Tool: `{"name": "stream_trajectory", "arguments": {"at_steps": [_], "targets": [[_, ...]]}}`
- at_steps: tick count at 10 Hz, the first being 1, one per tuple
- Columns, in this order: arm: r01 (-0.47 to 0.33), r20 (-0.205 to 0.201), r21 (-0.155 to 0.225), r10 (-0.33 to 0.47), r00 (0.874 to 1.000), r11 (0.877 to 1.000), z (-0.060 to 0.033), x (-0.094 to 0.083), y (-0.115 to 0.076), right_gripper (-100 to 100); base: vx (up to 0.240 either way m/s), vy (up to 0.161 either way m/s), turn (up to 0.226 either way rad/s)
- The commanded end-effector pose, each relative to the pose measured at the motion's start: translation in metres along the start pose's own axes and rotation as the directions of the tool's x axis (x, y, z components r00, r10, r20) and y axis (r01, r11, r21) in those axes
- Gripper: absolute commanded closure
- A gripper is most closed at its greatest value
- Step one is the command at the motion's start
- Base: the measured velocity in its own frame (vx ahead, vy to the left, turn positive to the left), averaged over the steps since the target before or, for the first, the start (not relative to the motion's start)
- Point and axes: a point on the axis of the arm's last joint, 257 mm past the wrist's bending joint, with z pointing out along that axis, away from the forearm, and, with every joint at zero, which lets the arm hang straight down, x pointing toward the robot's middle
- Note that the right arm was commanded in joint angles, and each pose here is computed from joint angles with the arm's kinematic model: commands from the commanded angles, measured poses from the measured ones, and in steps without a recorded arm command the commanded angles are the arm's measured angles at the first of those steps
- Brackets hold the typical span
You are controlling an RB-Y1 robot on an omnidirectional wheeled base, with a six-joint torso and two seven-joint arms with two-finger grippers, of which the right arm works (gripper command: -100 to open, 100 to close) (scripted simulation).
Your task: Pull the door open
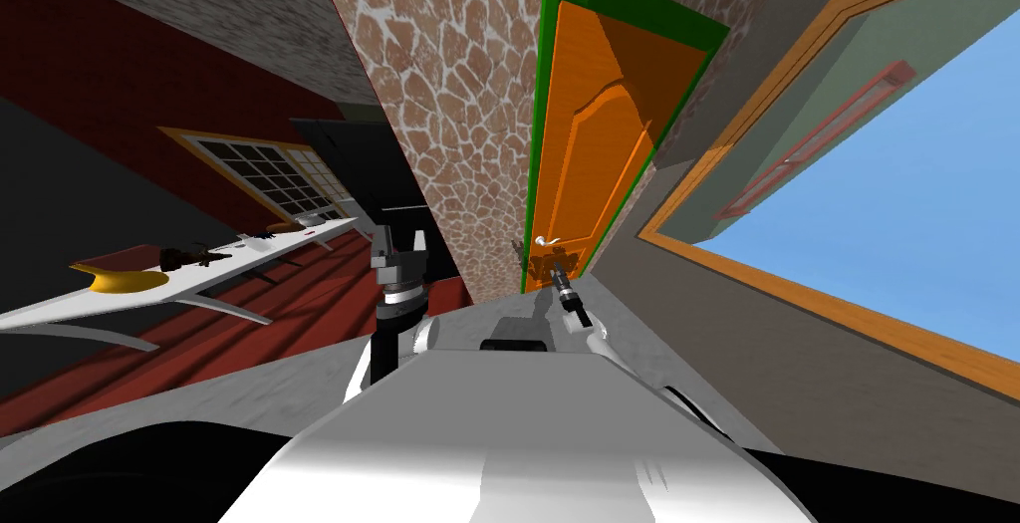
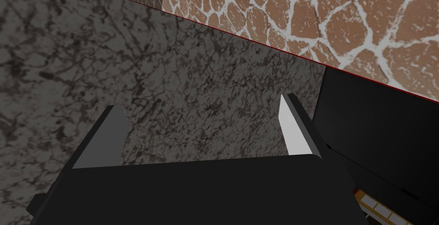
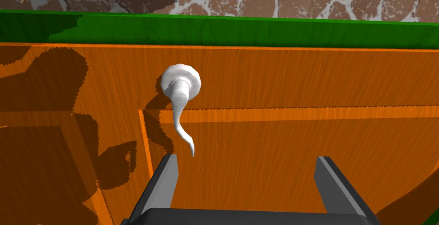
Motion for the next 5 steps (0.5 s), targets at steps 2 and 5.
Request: {"name": "stream_trajectory", "arguments": {"at_steps": [2,5], "targets": [[0.004,-0.005,0.026,-0.004,1.000,1.000,0.0010,-0.005,-0.012,-100,0.067,-0.063,0.067],[0.012,-0.011,0.063,-0.011,1.000,0.998,0.0011,-0.012,-0.027,-100,0.082,-0.080,0.096]]}}
